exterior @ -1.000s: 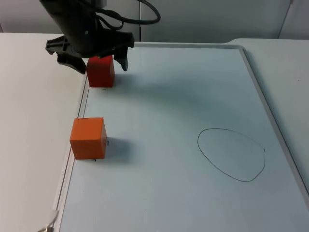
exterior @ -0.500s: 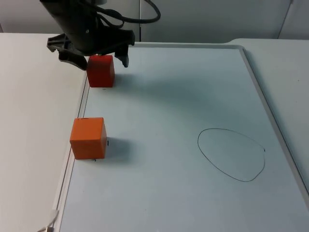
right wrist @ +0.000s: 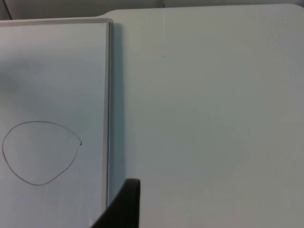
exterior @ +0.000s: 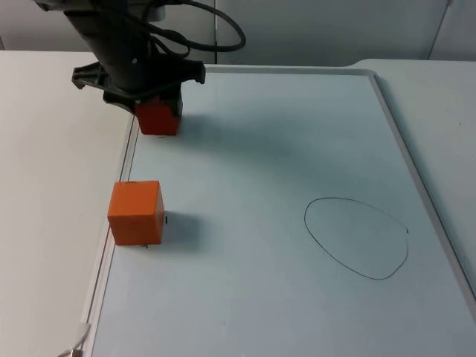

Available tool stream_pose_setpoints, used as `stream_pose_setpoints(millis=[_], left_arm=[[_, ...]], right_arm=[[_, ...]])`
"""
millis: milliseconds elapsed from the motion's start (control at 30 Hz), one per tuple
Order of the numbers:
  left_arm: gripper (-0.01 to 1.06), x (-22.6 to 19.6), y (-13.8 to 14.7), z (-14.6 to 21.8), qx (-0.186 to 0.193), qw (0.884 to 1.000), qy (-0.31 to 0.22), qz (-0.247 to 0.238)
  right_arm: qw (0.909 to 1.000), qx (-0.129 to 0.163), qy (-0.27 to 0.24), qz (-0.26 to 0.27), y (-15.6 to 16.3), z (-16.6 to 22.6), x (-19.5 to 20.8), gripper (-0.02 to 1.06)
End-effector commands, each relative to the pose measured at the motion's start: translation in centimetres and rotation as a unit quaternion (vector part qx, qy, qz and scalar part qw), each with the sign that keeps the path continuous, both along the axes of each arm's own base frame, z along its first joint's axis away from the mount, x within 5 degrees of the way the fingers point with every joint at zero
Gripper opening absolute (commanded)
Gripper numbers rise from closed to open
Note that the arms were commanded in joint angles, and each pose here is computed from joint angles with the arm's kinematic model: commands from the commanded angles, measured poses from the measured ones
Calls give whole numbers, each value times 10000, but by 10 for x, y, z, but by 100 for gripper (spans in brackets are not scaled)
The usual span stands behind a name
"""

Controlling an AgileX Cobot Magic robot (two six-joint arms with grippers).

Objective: Pick up one cube with the left hand and another cube with the right hand. First place the cube in the right hand at the target position, then stack the cube in the left hand on top.

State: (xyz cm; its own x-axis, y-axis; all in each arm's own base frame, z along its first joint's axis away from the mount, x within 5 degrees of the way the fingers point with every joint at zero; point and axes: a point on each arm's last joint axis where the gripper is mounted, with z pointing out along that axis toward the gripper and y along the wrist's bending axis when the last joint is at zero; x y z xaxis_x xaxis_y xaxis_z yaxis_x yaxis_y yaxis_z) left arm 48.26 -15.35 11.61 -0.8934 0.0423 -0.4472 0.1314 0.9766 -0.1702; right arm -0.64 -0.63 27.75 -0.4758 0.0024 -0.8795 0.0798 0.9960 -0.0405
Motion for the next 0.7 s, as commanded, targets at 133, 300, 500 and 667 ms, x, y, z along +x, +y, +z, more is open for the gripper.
stream_pose_setpoints(millis=[133, 300, 500, 667], left_arm=[[34, -2, -3, 8, -118, 9998, 60, 170], [34, -9, 0, 47, -42, 9999, -63, 69], [34, -37, 6, 153, 109, 9947, -856, -563], [34, -74, 15, 230, 109, 9860, -1452, -815]], right_arm=[[10000, -28, -64, -25, 0, 1, 0, 104], [10000, -28, -64, -25, 0, 1, 0, 104], [10000, -28, -64, -25, 0, 1, 0, 104], [10000, -28, -64, -25, 0, 1, 0, 104]])
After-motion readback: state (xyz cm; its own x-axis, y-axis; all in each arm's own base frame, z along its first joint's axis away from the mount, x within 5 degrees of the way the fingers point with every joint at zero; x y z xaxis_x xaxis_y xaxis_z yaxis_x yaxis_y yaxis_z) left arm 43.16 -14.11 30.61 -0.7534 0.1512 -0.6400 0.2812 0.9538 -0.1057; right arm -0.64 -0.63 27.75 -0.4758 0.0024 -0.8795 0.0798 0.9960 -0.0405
